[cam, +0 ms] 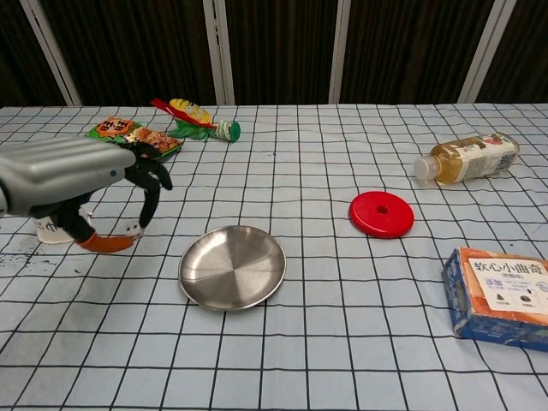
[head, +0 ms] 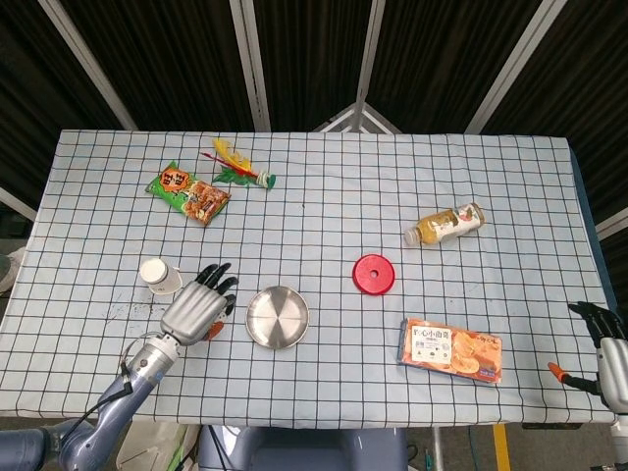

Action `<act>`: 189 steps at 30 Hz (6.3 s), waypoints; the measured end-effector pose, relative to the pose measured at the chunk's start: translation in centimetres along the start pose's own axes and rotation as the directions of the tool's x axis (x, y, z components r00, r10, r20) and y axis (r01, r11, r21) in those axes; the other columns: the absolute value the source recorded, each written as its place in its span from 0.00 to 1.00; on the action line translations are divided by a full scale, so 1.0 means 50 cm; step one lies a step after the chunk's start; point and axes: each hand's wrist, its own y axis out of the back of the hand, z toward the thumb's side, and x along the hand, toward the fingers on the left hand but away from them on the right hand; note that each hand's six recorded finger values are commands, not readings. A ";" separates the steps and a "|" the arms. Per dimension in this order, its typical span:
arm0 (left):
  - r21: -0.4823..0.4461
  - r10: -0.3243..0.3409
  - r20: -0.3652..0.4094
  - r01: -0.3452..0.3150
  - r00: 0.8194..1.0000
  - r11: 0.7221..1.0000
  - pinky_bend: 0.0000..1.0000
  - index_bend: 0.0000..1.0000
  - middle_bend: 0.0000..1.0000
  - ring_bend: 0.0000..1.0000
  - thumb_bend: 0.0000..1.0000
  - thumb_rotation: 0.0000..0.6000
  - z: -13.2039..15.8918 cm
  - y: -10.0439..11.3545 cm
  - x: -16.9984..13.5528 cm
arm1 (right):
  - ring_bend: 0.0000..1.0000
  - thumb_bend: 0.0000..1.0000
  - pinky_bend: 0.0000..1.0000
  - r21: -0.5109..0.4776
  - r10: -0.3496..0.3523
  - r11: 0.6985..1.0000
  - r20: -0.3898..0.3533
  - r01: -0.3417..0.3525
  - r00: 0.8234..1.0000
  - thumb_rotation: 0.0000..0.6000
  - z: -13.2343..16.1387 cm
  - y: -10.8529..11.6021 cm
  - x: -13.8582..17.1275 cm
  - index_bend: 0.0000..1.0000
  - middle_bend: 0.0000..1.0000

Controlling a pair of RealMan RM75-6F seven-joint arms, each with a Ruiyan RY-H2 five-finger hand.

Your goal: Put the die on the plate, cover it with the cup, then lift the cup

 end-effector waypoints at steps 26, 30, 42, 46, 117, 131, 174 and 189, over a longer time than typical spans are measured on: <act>0.015 -0.076 0.082 0.075 0.994 0.997 0.10 0.55 0.20 0.00 0.49 1.00 0.145 -0.064 0.166 | 0.15 0.10 0.00 -0.027 -0.026 0.999 0.024 0.026 0.999 1.00 -0.018 0.020 0.003 0.21 0.19; 0.027 -0.090 0.066 0.088 0.994 0.996 0.10 0.53 0.19 0.00 0.47 1.00 0.134 -0.071 0.164 | 0.15 0.10 0.00 -0.023 -0.021 1.000 0.026 0.021 0.999 1.00 -0.018 0.017 0.003 0.21 0.19; 0.061 -0.149 0.048 0.146 0.988 0.987 0.04 0.00 0.00 0.00 0.16 1.00 0.114 -0.090 0.157 | 0.15 0.10 0.00 -0.014 -0.024 1.000 0.026 0.024 0.999 1.00 -0.017 0.017 0.002 0.21 0.19; 0.034 -0.125 0.066 0.123 0.990 0.992 0.04 0.00 0.00 0.00 0.16 1.00 0.122 -0.072 0.155 | 0.15 0.10 0.00 -0.014 -0.026 1.000 0.027 0.026 0.999 1.00 -0.017 0.017 0.001 0.21 0.19; -0.037 -0.070 -0.388 0.060 0.919 0.998 0.27 0.32 0.27 0.20 0.32 1.00 -0.300 -0.052 -0.038 | 0.15 0.10 0.00 -0.010 0.027 1.000 0.011 -0.027 1.000 1.00 0.006 -0.001 0.010 0.21 0.19; -0.024 -0.061 -0.397 0.056 0.916 0.998 0.29 0.37 0.34 0.25 0.39 1.00 -0.311 -0.049 -0.049 | 0.15 0.10 0.00 -0.011 0.029 1.000 0.021 -0.028 0.999 1.00 0.003 -0.001 0.009 0.22 0.19; -0.051 0.075 -0.053 -0.077 0.996 0.996 0.33 0.48 0.45 0.36 0.51 1.00 -0.023 0.122 0.040 | 0.15 0.10 0.00 -0.037 0.008 0.999 0.031 -0.007 0.999 1.00 -0.005 0.014 0.010 0.24 0.19; -0.019 -0.062 0.028 0.063 0.998 0.998 0.31 0.48 0.45 0.34 0.51 1.00 0.170 0.090 0.113 | 0.15 0.10 0.00 -0.051 -0.002 0.999 0.038 0.004 0.999 1.00 -0.012 0.026 0.016 0.24 0.19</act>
